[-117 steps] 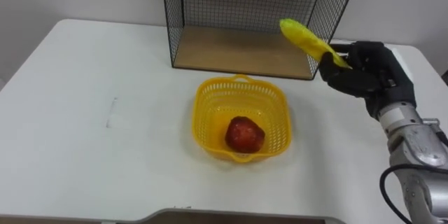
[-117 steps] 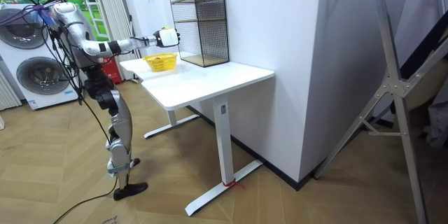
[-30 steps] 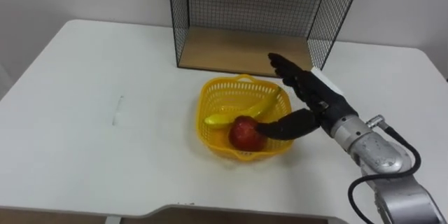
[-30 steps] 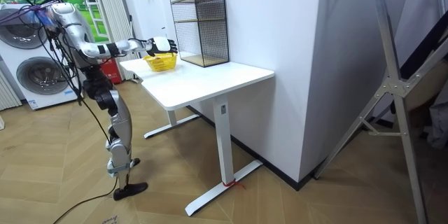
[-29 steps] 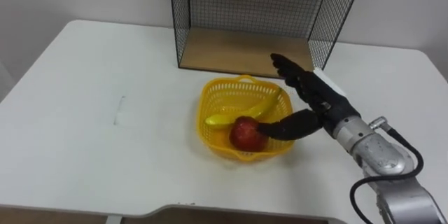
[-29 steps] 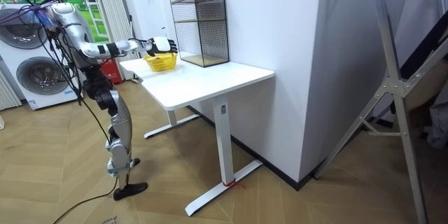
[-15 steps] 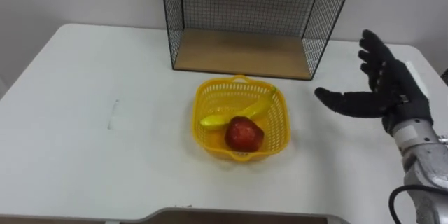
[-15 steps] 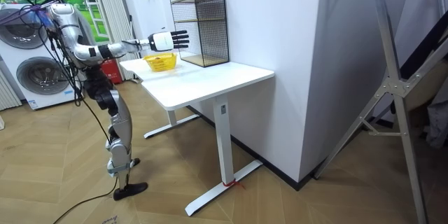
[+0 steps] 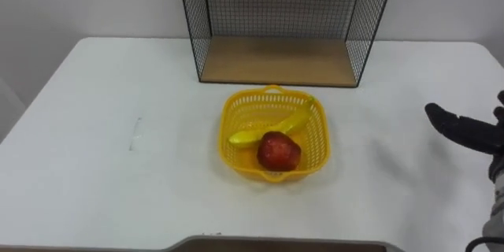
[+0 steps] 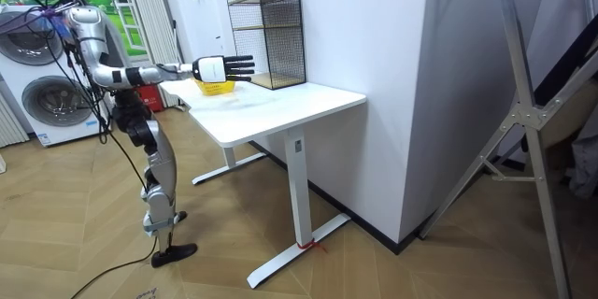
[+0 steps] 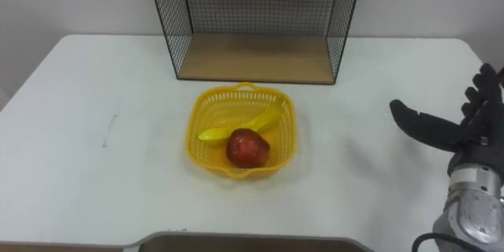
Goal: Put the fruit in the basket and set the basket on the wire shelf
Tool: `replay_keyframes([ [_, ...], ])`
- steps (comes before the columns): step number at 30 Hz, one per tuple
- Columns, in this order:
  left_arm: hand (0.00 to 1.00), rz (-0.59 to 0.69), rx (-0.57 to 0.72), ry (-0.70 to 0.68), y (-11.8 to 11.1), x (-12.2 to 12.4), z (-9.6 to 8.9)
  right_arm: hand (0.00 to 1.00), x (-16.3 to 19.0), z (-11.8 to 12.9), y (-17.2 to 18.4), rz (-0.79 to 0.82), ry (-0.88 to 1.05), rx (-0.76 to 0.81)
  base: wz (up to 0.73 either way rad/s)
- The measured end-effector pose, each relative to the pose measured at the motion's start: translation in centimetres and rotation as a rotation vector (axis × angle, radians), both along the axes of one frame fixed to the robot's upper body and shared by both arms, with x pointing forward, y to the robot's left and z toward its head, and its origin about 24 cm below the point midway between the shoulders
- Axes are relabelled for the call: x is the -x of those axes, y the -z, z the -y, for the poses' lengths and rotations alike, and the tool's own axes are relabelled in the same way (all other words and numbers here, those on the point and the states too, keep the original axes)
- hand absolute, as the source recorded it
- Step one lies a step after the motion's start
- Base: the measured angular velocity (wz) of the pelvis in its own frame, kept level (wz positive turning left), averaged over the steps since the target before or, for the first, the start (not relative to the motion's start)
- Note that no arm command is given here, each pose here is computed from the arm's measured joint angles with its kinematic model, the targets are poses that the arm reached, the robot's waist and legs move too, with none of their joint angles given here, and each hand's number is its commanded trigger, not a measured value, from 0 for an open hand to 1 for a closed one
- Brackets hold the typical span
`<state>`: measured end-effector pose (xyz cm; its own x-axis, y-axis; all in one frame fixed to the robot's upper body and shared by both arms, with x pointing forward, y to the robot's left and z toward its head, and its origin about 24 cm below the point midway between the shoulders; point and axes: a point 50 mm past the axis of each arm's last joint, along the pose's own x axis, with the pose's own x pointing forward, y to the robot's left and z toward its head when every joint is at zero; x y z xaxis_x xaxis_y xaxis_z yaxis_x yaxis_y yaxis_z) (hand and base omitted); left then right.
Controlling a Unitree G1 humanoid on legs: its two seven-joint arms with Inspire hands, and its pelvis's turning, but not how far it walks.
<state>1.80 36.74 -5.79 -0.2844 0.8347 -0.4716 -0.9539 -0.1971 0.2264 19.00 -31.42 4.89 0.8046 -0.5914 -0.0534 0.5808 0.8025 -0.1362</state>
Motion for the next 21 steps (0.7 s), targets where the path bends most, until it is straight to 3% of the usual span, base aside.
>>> replay_keyframes([
  [4,0.0,-0.02,-0.23,-0.023,-3.9,-1.8,-1.2,0.0,0.7,0.3,0.0,-0.007,0.037,0.011,0.0],
  [14,0.0,0.063,-0.61,0.048,-11.3,-5.8,-1.4,0.0,1.5,0.9,0.4,-0.041,0.074,0.043,0.0],
  [21,0.0,0.082,-0.742,0.107,-13.7,-6.6,-0.9,0.0,1.7,1.1,0.3,-0.04,0.075,0.041,0.04],
])
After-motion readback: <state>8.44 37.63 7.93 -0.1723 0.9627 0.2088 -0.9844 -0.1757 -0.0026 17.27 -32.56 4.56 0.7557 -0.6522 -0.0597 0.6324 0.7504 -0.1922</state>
